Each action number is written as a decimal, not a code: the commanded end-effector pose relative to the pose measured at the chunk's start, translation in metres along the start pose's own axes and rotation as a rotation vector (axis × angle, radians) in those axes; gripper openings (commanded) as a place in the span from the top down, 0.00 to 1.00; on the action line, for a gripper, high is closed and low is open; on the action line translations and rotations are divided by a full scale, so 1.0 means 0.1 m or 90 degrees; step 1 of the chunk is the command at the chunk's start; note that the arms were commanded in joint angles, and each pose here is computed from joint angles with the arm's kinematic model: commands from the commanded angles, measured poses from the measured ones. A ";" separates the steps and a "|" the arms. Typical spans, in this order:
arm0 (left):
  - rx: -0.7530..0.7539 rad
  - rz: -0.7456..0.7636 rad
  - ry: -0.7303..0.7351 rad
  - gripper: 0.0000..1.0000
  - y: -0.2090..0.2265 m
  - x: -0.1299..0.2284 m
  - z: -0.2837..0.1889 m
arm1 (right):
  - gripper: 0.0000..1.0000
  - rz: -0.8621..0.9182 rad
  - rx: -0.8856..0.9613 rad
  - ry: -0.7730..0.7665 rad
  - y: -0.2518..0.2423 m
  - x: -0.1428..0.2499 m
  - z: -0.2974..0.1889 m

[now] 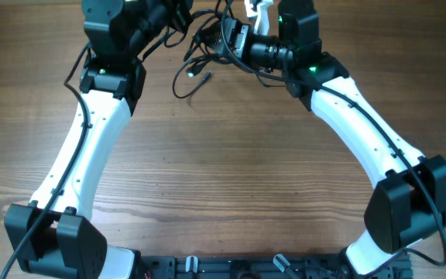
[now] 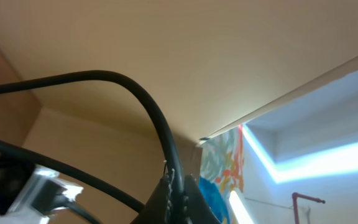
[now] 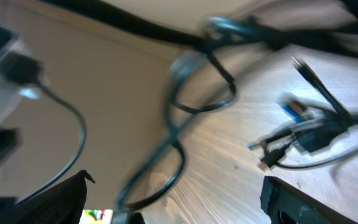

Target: Untangle cables

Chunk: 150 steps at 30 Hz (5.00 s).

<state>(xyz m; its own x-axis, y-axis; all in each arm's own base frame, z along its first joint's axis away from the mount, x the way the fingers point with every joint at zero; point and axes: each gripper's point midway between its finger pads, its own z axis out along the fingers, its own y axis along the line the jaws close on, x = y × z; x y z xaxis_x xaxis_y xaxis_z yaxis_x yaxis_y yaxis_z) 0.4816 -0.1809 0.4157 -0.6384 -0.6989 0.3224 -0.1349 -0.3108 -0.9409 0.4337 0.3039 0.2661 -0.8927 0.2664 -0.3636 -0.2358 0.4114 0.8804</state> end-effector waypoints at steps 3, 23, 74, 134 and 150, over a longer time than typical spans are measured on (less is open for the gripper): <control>0.041 -0.004 -0.015 0.96 -0.20 0.01 -0.03 | 0.05 0.033 0.028 -0.028 -0.11 -0.06 0.04; 0.033 -0.166 0.096 0.96 -0.07 0.80 0.19 | 0.53 0.207 0.078 -0.222 -0.55 -0.54 0.27; -0.029 0.886 -0.458 0.96 -1.86 -0.06 -2.20 | 0.96 0.203 0.578 0.031 -2.95 0.22 -1.71; -0.403 -0.054 -0.054 0.96 1.02 -0.10 -1.01 | 0.06 -0.505 0.007 0.118 0.06 0.58 -0.58; -0.400 -0.084 -0.011 0.92 1.01 0.03 -1.00 | 0.63 -0.572 0.047 0.034 0.11 0.40 -0.08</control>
<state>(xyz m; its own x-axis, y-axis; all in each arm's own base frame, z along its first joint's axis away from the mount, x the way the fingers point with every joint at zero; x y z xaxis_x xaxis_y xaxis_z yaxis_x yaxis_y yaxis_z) 0.3934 -0.1465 0.3067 -0.5644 -0.7116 0.4184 -0.6324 0.0470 -0.7732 0.3869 0.3092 0.2629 -0.3976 -0.2372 -0.8864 -0.8383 0.4865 0.2459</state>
